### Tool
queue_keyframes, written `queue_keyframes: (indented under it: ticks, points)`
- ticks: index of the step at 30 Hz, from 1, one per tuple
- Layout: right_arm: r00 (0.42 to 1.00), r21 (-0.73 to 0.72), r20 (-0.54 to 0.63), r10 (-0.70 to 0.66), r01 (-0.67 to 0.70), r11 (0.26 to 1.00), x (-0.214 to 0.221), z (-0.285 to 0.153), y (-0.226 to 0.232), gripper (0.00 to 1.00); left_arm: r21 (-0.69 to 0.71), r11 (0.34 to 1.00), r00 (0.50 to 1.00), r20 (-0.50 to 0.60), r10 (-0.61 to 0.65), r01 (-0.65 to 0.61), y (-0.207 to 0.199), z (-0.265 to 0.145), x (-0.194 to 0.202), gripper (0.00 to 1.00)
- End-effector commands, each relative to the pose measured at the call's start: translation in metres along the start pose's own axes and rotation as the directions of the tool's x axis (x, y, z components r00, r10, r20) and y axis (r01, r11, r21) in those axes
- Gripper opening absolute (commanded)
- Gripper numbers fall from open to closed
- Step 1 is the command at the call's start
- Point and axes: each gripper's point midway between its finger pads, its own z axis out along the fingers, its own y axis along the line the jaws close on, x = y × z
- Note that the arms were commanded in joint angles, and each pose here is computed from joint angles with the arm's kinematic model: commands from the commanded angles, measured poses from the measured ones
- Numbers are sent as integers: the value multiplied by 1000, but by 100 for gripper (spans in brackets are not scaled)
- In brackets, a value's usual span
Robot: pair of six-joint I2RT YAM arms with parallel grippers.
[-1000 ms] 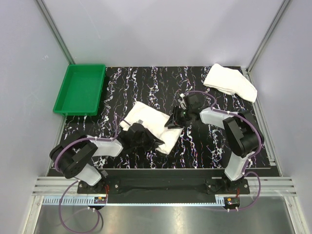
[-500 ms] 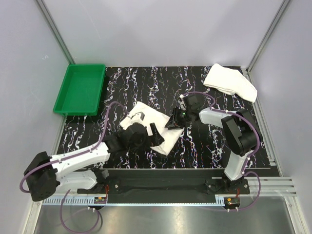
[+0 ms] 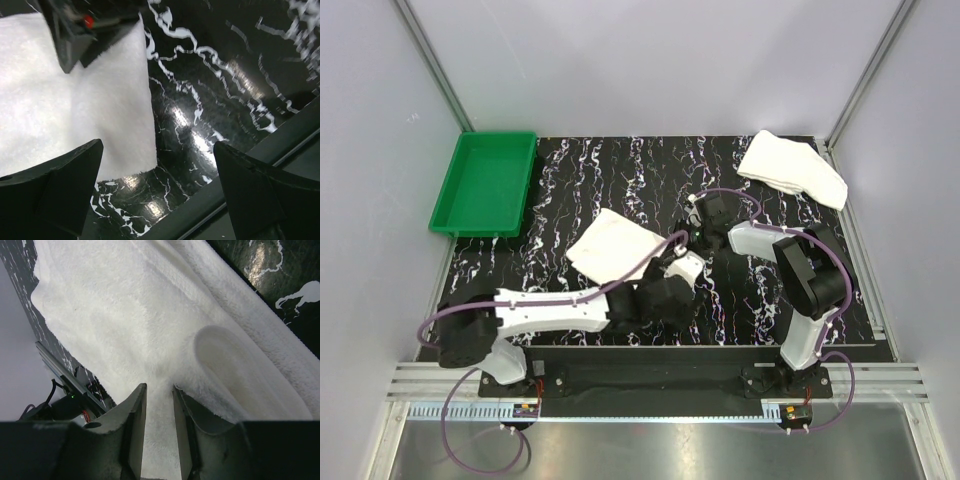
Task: Roll the towels
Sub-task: Roll the towel
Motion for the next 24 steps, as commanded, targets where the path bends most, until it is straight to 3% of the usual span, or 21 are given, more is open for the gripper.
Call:
queue_keyframes:
  ticks: [1, 11, 17, 19, 20, 24]
  points:
    - [1000, 78, 7, -13, 13, 997, 5, 3, -21, 36, -75, 988, 991, -19, 131, -132, 6, 11, 3, 99]
    - [1000, 84, -2, -5, 6, 996, 11, 2, -25, 35, -199, 958, 949, -277, 149, -208, 24, 48, 77, 99]
    - [1000, 86, 0, -10, 10, 996, 12, -1, -25, 35, -211, 957, 938, -323, 126, -201, 29, 50, 99, 99]
    - [1000, 90, -2, -8, 8, 996, 13, 0, -26, 35, -210, 957, 938, -324, 126, -201, 30, 50, 102, 90]
    - [1000, 91, -4, -9, 9, 996, 13, -1, -26, 35, -206, 958, 938, -322, 126, -199, 29, 49, 101, 76]
    - [1000, 97, -4, -11, 11, 995, 13, -2, -27, 35, -180, 960, 933, -329, 145, -212, 27, 50, 103, 54]
